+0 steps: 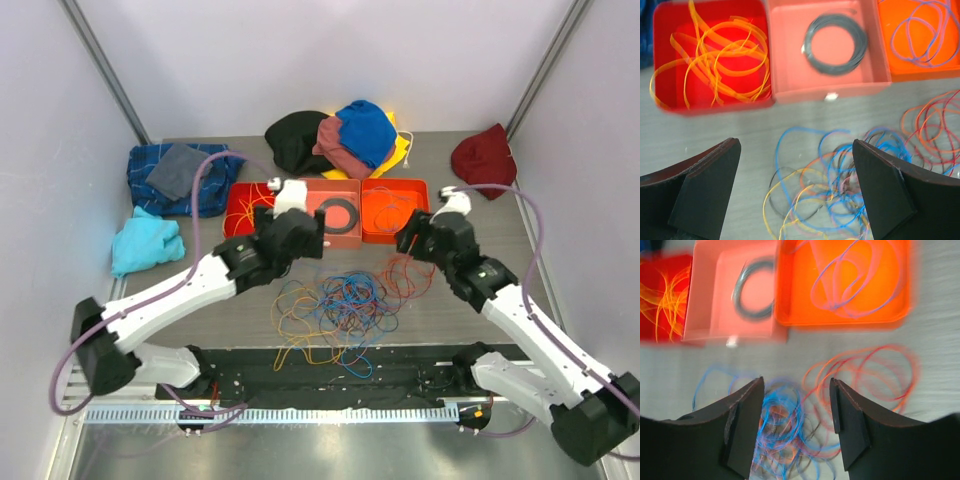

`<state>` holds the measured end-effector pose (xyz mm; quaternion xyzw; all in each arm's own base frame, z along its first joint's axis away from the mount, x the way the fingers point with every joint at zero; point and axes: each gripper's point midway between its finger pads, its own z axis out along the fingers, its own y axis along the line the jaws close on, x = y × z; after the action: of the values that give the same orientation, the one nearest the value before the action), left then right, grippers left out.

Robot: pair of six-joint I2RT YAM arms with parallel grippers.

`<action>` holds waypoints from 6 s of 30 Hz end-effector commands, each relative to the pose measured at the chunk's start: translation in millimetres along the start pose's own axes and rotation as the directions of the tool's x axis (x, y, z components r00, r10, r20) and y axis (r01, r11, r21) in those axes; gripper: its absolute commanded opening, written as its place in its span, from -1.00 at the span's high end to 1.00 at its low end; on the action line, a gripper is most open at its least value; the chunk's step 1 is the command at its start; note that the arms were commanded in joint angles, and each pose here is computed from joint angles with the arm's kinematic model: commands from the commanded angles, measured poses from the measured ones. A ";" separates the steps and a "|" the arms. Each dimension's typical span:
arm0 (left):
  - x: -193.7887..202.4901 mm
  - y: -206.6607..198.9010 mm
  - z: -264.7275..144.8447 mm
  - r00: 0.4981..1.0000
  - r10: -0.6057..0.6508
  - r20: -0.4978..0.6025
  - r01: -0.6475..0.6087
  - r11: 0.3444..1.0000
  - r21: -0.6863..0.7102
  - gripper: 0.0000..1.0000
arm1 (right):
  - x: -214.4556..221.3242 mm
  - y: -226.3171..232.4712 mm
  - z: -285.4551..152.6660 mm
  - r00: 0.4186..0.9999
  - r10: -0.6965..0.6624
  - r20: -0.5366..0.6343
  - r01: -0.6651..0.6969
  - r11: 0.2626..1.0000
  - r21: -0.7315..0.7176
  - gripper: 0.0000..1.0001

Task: Untangle the cables

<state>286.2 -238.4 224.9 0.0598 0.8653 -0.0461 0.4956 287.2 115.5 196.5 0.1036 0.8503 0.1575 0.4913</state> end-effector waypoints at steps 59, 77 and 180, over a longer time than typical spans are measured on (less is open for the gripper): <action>36.5 2.2 -38.6 0.929 -0.368 0.033 0.344 0.893 0.291 -1.00 | -187.9 164.9 -209.6 0.950 -0.045 0.310 0.179 0.890 -0.419 0.98; -18.9 -66.2 -80.3 0.800 -0.548 0.243 0.164 0.590 0.791 -1.00 | -154.9 168.1 -206.9 0.976 0.022 0.215 0.094 0.853 -0.513 0.98; 8.0 -26.8 -62.7 0.852 -0.501 0.153 0.284 0.687 0.669 -0.05 | -180.2 151.2 -230.7 0.945 0.066 0.321 0.115 0.850 -0.514 0.98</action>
<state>226.1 -253.5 188.3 -0.0013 0.7613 -0.4048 0.5065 181.9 146.0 534.9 -0.0171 0.6715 0.3384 0.6590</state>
